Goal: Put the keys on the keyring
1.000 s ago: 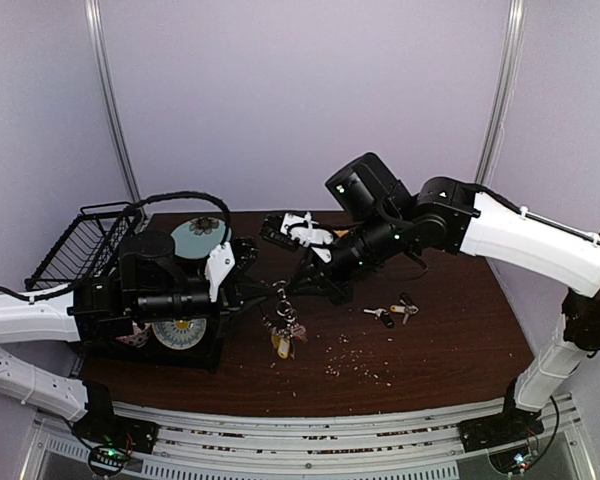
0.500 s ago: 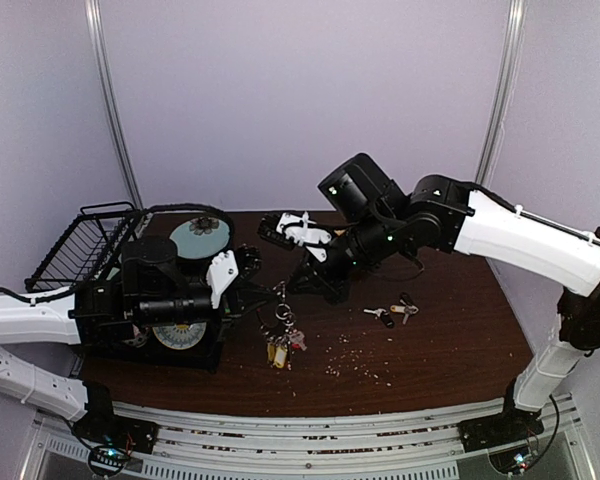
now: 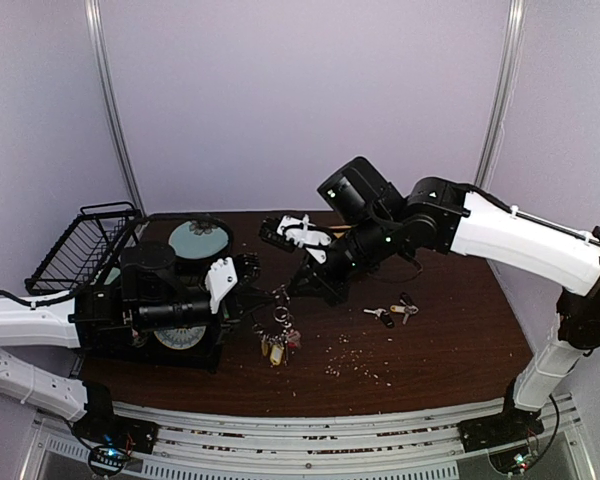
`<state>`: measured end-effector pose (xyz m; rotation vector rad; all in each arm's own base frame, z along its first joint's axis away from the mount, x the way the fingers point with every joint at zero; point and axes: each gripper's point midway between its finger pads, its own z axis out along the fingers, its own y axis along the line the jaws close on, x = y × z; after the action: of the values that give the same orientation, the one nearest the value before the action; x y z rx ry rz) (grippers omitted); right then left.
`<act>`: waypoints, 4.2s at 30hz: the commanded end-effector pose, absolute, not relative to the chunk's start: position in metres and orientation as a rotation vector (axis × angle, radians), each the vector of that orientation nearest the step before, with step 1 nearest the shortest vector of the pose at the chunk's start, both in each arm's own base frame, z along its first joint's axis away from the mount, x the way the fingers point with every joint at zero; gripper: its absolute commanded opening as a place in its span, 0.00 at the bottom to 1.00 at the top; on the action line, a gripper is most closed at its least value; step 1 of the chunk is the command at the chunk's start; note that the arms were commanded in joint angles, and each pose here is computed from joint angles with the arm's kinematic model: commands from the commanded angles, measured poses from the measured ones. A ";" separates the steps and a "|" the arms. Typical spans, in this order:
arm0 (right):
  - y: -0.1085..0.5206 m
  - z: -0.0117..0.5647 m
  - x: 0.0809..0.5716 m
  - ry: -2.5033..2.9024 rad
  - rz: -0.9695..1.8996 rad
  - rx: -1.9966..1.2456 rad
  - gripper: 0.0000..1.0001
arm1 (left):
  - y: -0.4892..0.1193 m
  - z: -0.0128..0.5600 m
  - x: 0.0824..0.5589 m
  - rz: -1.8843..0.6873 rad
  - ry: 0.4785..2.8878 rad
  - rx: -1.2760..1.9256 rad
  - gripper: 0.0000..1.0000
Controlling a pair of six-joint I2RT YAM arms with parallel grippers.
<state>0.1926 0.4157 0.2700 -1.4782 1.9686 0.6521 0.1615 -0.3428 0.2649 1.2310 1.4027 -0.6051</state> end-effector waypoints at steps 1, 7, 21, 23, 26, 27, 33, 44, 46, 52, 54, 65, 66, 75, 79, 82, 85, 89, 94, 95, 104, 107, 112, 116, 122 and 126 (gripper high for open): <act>0.399 0.254 0.214 2.063 0.562 -1.411 0.00 | -0.344 0.295 0.153 -0.645 1.288 1.194 0.00; 0.398 0.251 0.212 2.068 0.574 -1.419 0.00 | -0.342 0.295 0.157 -0.623 1.298 1.180 0.00; 0.390 0.247 0.205 2.102 0.628 -1.400 0.00 | -0.341 0.295 0.160 -0.604 1.305 1.167 0.00; 0.380 0.237 0.210 2.165 0.646 -1.325 0.00 | -0.340 0.297 0.160 -0.602 1.303 1.160 0.00; 0.362 0.213 0.211 2.292 0.668 -1.195 0.00 | -0.338 0.300 0.160 -0.605 1.296 1.150 0.00; 0.356 0.202 0.209 2.342 0.670 -1.159 0.00 | -0.337 0.302 0.160 -0.603 1.292 1.145 0.00; 0.339 0.139 0.176 2.581 0.849 -0.934 0.00 | -0.332 0.313 0.157 -0.618 1.263 1.123 0.00; 0.309 0.048 0.144 2.817 0.918 -0.786 0.00 | -0.334 0.311 0.154 -0.637 1.252 1.130 0.00; 0.300 0.037 0.144 2.846 0.878 -0.765 0.00 | -0.334 0.309 0.154 -0.630 1.252 1.131 0.00; 0.292 0.026 0.161 2.846 0.818 -0.744 0.00 | -0.335 0.307 0.155 -0.624 1.255 1.137 0.00; 0.287 0.018 0.164 2.865 0.797 -0.738 0.00 | -0.335 0.306 0.155 -0.624 1.255 1.137 0.00; 0.274 0.026 0.196 2.837 0.609 -0.698 0.28 | -0.335 0.309 0.152 -0.645 1.246 1.140 0.00; 0.274 0.036 0.201 2.807 0.590 -0.694 0.32 | -0.335 0.309 0.152 -0.646 1.245 1.140 0.00; 0.326 0.221 0.220 2.029 0.703 -0.952 0.43 | -0.342 0.321 0.130 -0.749 1.133 1.196 0.00; 0.357 0.322 0.156 1.419 1.068 -1.105 0.39 | -0.340 0.327 0.123 -0.764 1.069 1.210 0.00; 0.366 0.363 0.114 1.083 1.220 -1.163 0.35 | -0.341 0.328 0.116 -0.786 1.034 1.227 0.00; 0.387 0.370 0.095 1.002 1.241 -1.266 0.35 | -0.341 0.332 0.105 -0.845 0.991 1.250 0.00; 0.400 0.368 0.103 1.024 1.191 -1.275 0.36 | -0.337 0.340 0.097 -0.884 0.961 1.244 0.00; 0.418 0.351 0.109 1.079 1.193 -1.301 0.38 | -0.332 0.346 0.100 -0.871 0.969 1.210 0.00; 0.421 0.349 0.110 1.086 1.188 -1.300 0.38 | -0.331 0.346 0.100 -0.868 0.970 1.209 0.00; 0.437 0.345 0.118 1.091 1.169 -1.312 0.15 | -0.330 0.347 0.099 -0.870 0.967 1.211 0.00; 0.440 0.341 0.118 1.096 1.175 -1.317 0.10 | -0.330 0.347 0.099 -0.870 0.966 1.210 0.00; 0.442 0.337 0.120 1.120 1.169 -1.328 0.00 | -0.329 0.347 0.101 -0.864 0.976 1.206 0.00; 0.441 0.334 0.128 1.164 1.099 -1.338 0.00 | -0.331 0.340 0.110 -0.849 1.030 1.180 0.00; 0.427 0.331 0.132 1.239 1.023 -1.347 0.00 | -0.342 0.326 0.115 -0.843 1.086 1.210 0.25; 0.421 0.336 0.132 1.248 1.005 -1.348 0.00 | -0.340 0.327 0.120 -0.811 1.091 1.197 0.32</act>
<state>0.1327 0.4321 0.3060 -1.3802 1.2915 1.0431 0.1151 -0.3417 0.3050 1.2595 1.1370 -0.8311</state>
